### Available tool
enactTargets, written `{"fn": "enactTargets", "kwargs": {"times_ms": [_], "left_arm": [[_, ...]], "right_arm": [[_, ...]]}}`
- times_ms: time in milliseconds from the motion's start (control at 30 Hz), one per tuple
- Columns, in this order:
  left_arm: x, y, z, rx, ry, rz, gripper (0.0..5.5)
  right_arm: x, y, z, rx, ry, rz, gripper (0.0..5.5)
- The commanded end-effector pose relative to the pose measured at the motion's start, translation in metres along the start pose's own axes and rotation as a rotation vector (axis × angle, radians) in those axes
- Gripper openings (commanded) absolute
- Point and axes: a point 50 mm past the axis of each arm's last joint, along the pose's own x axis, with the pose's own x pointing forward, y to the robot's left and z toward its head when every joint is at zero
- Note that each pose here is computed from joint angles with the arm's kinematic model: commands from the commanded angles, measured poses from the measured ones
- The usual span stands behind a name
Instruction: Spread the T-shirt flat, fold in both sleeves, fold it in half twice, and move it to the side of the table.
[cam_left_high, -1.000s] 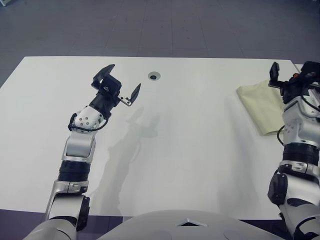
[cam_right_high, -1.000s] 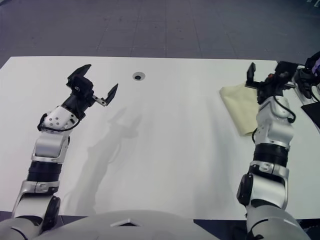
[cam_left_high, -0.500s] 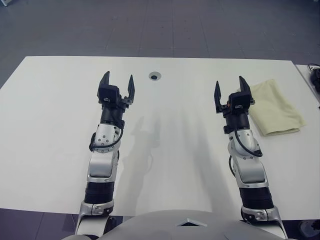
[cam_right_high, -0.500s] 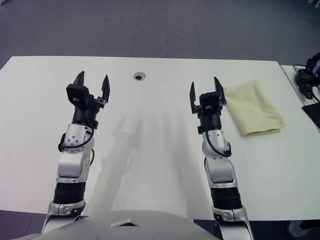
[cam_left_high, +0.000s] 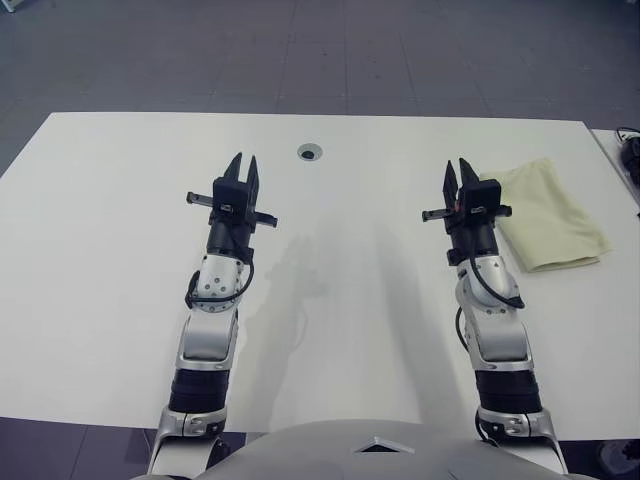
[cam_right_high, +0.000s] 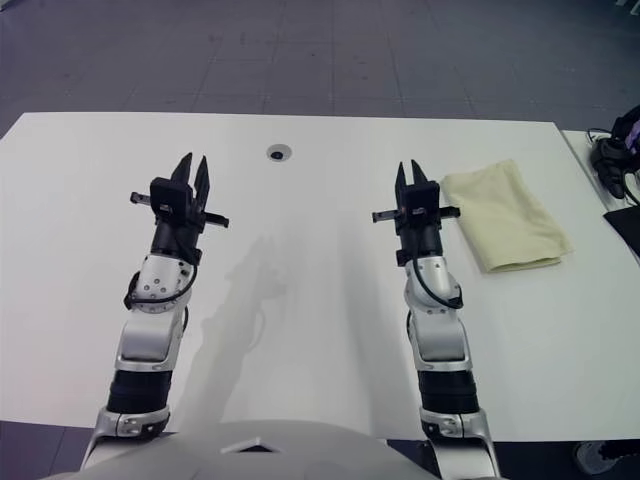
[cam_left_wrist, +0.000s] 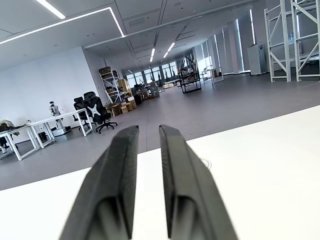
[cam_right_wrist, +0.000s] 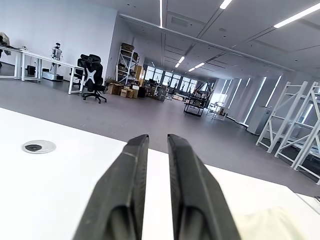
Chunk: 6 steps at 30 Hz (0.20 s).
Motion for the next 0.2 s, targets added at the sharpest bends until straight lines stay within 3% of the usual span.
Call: {"fn": "enactTargets", "kwargs": {"times_ms": [33,200], "left_arm": [[0.0055,0.0053,0.0043,0.005,-0.035,0.024,0.04],[0.0055,0.0079,0.0048,-0.002,-0.053,0.023,0.04]], "right_arm": [[-0.0007,-0.0064,-0.0032,0.002,0.025,-0.019,0.0],[-0.0047,-0.0042,-0.0064,0.006,0.037,-0.026,0.0]]}}
